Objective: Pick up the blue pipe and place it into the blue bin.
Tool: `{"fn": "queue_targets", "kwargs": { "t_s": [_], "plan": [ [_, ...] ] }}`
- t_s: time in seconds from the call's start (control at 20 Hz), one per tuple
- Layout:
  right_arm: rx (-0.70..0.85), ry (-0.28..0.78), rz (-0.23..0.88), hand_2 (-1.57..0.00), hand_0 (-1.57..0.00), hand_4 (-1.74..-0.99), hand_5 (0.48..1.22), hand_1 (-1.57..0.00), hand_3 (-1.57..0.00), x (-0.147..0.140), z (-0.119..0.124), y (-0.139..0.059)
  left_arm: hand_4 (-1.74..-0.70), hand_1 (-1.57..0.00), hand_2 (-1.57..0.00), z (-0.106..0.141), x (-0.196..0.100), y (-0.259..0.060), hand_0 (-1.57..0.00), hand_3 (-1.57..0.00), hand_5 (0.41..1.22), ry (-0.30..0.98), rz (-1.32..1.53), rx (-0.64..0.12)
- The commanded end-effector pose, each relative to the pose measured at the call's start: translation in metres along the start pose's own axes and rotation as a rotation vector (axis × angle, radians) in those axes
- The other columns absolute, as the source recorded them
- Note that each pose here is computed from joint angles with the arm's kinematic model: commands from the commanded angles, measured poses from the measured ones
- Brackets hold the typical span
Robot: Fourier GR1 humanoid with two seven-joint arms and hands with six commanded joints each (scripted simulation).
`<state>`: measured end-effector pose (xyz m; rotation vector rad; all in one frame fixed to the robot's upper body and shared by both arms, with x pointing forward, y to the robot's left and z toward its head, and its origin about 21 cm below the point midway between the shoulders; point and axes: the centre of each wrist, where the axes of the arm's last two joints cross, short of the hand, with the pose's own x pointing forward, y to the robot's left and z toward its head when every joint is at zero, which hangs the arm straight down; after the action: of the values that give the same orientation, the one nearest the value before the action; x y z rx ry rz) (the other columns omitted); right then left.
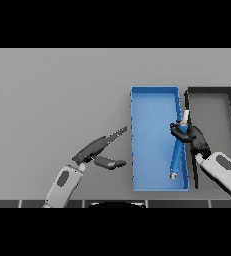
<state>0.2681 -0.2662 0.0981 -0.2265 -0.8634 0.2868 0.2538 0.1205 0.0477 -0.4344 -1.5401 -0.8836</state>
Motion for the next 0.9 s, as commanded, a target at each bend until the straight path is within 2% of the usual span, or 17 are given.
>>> {"fn": "queue_targets", "kwargs": {
  "t_s": [0.0,0.25,0.45,0.85],
  "plan": [
    [0.021,0.018,0.035,-0.14,-0.16,-1.083,0.934,-0.14,-0.08,0.0001,-0.0001,0.0042,-0.89,0.00,0.00,-0.0003,0.0002,0.0004,0.00,0.00,0.428,-0.001,-0.002,0.004],
    [0.031,0.040,0.158,-0.05,-0.05,-1.051,0.787,-0.05,-0.03,0.0044,-0.0052,0.0071,-0.89,0.00,0.00,0.0028,-0.0007,0.0019,0.00,0.00,0.428,0.000,-0.005,0.012],
    [0.021,0.054,0.167,-0.02,-0.02,-1.033,0.696,-0.02,-0.01,0.0047,-0.0064,0.0061,-0.89,0.00,0.00,0.0023,0.0006,0.0018,0.00,0.00,0.429,0.005,-0.007,0.016],
    [0.044,0.050,0.193,-0.01,-0.01,-1.022,0.649,-0.01,0.00,0.0064,-0.0071,0.0106,-0.88,0.00,0.00,0.0046,-0.0031,-0.0028,0.00,0.00,0.431,-0.002,-0.005,0.007]
  ]
}}
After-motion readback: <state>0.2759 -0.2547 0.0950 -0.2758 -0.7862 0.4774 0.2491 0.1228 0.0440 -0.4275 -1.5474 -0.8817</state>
